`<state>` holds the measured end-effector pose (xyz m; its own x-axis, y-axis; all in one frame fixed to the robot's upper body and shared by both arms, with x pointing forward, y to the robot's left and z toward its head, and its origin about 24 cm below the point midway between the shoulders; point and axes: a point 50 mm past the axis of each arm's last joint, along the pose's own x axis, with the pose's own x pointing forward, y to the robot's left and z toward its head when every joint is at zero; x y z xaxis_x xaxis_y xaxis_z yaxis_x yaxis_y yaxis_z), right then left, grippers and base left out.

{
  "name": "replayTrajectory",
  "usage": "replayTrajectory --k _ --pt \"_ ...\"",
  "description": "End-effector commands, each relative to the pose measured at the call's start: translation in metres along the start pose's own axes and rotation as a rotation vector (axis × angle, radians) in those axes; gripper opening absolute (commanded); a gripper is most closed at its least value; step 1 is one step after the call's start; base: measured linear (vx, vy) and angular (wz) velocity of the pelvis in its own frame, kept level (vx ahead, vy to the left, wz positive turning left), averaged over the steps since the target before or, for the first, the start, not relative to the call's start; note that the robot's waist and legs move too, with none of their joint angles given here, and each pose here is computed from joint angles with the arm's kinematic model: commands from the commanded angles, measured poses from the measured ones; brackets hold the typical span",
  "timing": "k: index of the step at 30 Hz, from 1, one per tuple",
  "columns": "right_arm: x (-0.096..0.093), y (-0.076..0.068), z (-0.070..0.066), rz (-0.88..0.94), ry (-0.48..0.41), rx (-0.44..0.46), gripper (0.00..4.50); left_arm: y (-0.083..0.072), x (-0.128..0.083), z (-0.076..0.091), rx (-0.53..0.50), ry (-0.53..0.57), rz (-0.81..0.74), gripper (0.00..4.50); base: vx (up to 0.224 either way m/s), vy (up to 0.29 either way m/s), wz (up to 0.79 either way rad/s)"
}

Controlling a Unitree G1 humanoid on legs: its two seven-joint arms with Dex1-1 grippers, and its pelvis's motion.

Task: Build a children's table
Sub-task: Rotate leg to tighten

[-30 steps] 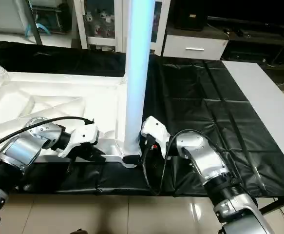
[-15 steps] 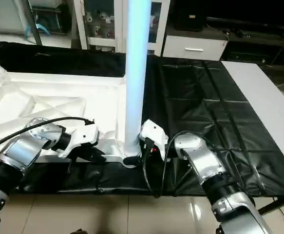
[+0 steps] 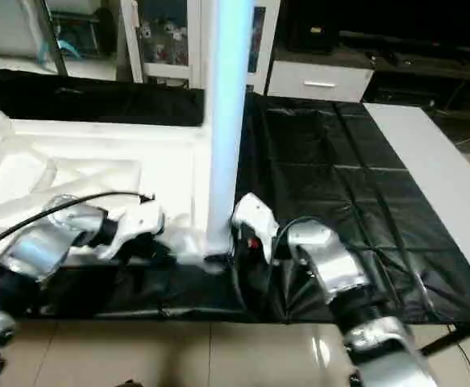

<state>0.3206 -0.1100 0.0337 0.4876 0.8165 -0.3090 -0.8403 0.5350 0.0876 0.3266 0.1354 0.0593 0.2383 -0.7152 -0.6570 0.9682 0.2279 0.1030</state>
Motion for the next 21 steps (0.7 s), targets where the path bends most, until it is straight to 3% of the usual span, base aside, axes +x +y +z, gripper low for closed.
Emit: replayTrajectory --k 1,5,8,11,12,14,16,20,21 --pt "0.007 -0.002 0.013 -0.093 -0.116 0.082 2.74 -0.015 0.029 -0.002 -0.055 -0.010 -0.024 0.00 0.000 0.000 0.00" --pt "0.024 -0.006 0.003 -0.412 -0.093 0.170 2.74 -0.002 0.046 0.011 -0.102 -0.014 0.151 0.00 0.000 0.000 0.00" --pt "0.031 -0.008 0.001 -0.520 -0.067 0.188 2.74 0.003 0.052 0.016 -0.118 -0.009 0.222 0.00 0.000 0.000 0.00" --pt "0.039 -0.013 0.005 -0.801 -0.012 0.153 2.73 0.015 0.059 0.026 -0.135 0.016 0.382 0.00 0.000 0.000 0.00" --pt "0.046 -0.011 0.012 -0.844 -0.007 0.101 2.73 0.018 0.062 0.030 -0.121 0.028 0.432 0.00 0.000 0.000 0.00" --pt "0.049 -0.010 0.015 -0.847 -0.016 0.083 2.72 0.018 0.063 0.032 -0.117 0.028 0.443 0.00 0.000 0.000 0.00" --pt "0.056 -0.006 0.025 -0.806 -0.101 0.158 2.72 0.019 0.065 0.035 -0.100 0.020 0.449 0.00 0.000 0.000 0.00" --pt "0.059 -0.003 0.032 -0.741 -0.166 0.146 2.72 0.020 0.064 0.032 -0.108 0.020 0.443 0.00 0.000 0.000 0.00" --pt "0.055 -0.003 0.035 -0.706 -0.225 0.151 3.28 0.020 0.062 0.029 -0.104 0.022 0.434 0.00 0.000 0.000 0.00"
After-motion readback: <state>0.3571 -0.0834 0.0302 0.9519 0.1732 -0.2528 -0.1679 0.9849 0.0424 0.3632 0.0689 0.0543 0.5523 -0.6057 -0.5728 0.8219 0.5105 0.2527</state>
